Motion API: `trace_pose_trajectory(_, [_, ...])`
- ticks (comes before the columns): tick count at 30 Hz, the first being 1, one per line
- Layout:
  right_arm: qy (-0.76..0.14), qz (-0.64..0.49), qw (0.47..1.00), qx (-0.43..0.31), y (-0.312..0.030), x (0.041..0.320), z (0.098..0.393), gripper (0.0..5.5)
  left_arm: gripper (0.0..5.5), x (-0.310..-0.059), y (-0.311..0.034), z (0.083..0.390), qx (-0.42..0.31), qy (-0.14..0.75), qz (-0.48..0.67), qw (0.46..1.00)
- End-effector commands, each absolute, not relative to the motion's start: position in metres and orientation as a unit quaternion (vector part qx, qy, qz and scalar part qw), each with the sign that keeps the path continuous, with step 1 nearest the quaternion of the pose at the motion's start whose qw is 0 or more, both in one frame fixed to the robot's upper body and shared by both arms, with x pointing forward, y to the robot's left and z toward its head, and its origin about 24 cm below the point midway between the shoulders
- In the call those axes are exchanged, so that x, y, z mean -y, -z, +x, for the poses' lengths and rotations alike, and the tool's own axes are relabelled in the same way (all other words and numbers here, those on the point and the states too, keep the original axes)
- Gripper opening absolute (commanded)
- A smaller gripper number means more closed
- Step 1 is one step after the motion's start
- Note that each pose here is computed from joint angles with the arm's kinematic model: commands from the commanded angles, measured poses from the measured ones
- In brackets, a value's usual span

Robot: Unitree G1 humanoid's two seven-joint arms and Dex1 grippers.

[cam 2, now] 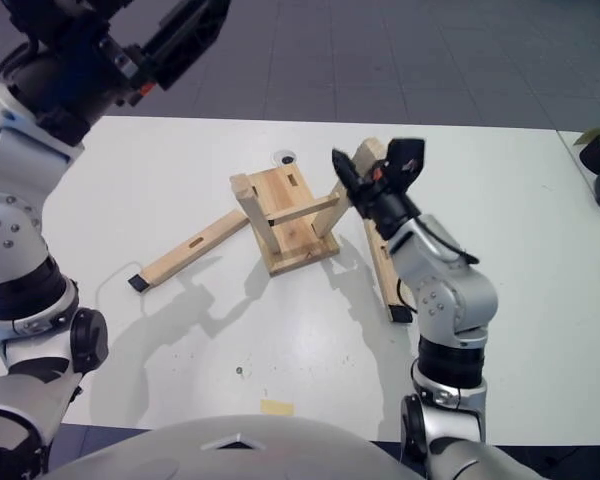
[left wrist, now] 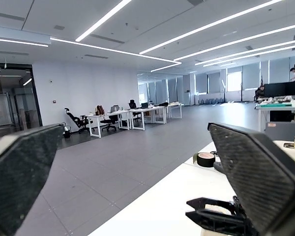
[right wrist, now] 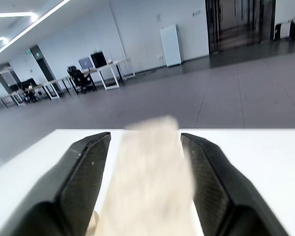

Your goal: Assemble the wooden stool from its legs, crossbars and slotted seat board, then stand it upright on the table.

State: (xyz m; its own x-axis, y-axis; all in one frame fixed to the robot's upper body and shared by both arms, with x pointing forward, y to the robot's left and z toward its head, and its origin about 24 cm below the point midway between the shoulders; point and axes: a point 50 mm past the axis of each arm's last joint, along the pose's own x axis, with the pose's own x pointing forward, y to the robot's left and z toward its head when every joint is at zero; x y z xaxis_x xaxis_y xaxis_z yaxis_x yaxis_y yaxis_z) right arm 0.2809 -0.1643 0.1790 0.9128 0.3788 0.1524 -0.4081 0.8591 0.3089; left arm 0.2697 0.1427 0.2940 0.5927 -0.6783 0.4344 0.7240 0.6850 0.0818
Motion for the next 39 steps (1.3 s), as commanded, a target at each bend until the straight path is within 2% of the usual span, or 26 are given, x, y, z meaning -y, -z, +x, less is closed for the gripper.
trace_pose_trajectory(1, [-0.215,0.183,0.945,0.165,-0.251,0.182,0.292,3.4,5.4,-0.144,-0.303,0.269,0.238,0.387,-0.059,0.889])
trace_pose_trajectory(5, [-0.23,0.199,0.919,0.252,-0.307,0.186,0.295,4.13,5.4,-0.139,-0.31,0.264,0.255,0.394,-0.061,0.881])
trace_pose_trajectory(6, [-0.237,0.206,0.912,0.263,-0.315,0.183,0.296,4.26,5.4,-0.139,-0.31,0.265,0.254,0.392,-0.062,0.882])
trace_pose_trajectory(8, [-0.25,0.227,0.909,0.243,-0.307,0.175,0.301,4.56,5.4,-0.137,-0.306,0.266,0.248,0.388,-0.061,0.885])
trace_pose_trajectory(10, [-0.246,0.228,0.928,0.162,-0.269,0.163,0.312,4.9,5.4,-0.135,-0.302,0.267,0.242,0.388,-0.059,0.887])
trace_pose_trajectory(12, [-0.217,0.164,0.961,-0.041,-0.162,0.141,0.322,5.25,5.4,-0.135,-0.299,0.267,0.24,0.382,-0.064,0.89])
trace_pose_trajectory(13, [-0.207,0.133,0.963,-0.106,-0.123,0.137,0.314,5.37,5.4,-0.134,-0.299,0.266,0.241,0.384,-0.067,0.889])
trace_pose_trajectory(14, [-0.208,0.123,0.961,-0.134,-0.105,0.134,0.307,5.37,5.4,-0.135,-0.3,0.265,0.241,0.383,-0.068,0.889])
trace_pose_trajectory(15, [-0.207,0.138,0.96,-0.129,-0.107,0.131,0.305,5.37,5.4,-0.134,-0.299,0.264,0.239,0.385,-0.073,0.888])
trace_pose_trajectory(19, [-0.213,0.173,0.961,-0.037,-0.149,0.126,0.319,5.37,5.4,-0.129,-0.288,0.264,0.221,0.384,-0.081,0.893])
trace_pose_trajectory(22, [-0.206,0.182,0.961,0.027,-0.179,0.131,0.328,5.37,5.4,-0.126,-0.286,0.265,0.217,0.388,-0.084,0.892])
trace_pose_trajectory(25, [-0.199,0.234,0.948,0.082,-0.208,0.138,0.326,5.37,5.4,-0.135,-0.28,0.273,0.205,0.355,-0.067,0.91])
trace_pose_trajectory(29, [-0.236,0.268,0.913,0.198,-0.261,0.151,0.302,5.37,5.4,-0.169,-0.274,0.288,0.189,0.249,-0.017,0.95])
trace_pose_trajectory(32, [-0.365,0.276,0.855,0.245,-0.284,0.145,0.265,5.37,5.4,-0.19,-0.265,0.298,0.161,0.174,0.009,0.971])
trace_pose_trajectory(34, [-0.435,0.306,0.819,0.216,-0.272,0.142,0.242,5.37,5.4,-0.196,-0.257,0.301,0.139,0.161,0.008,0.977])
trace_pose_trajectory(36, [-0.443,0.31,0.831,0.133,-0.24,0.136,0.232,5.37,5.4,-0.199,-0.251,0.302,0.12,0.159,0.014,0.98])
trace_pose_trajectory(39, [-0.353,0.303,0.883,-0.058,-0.159,0.138,0.232,5.37,5.4,-0.204,-0.241,0.306,0.094,0.151,0.043,0.983])
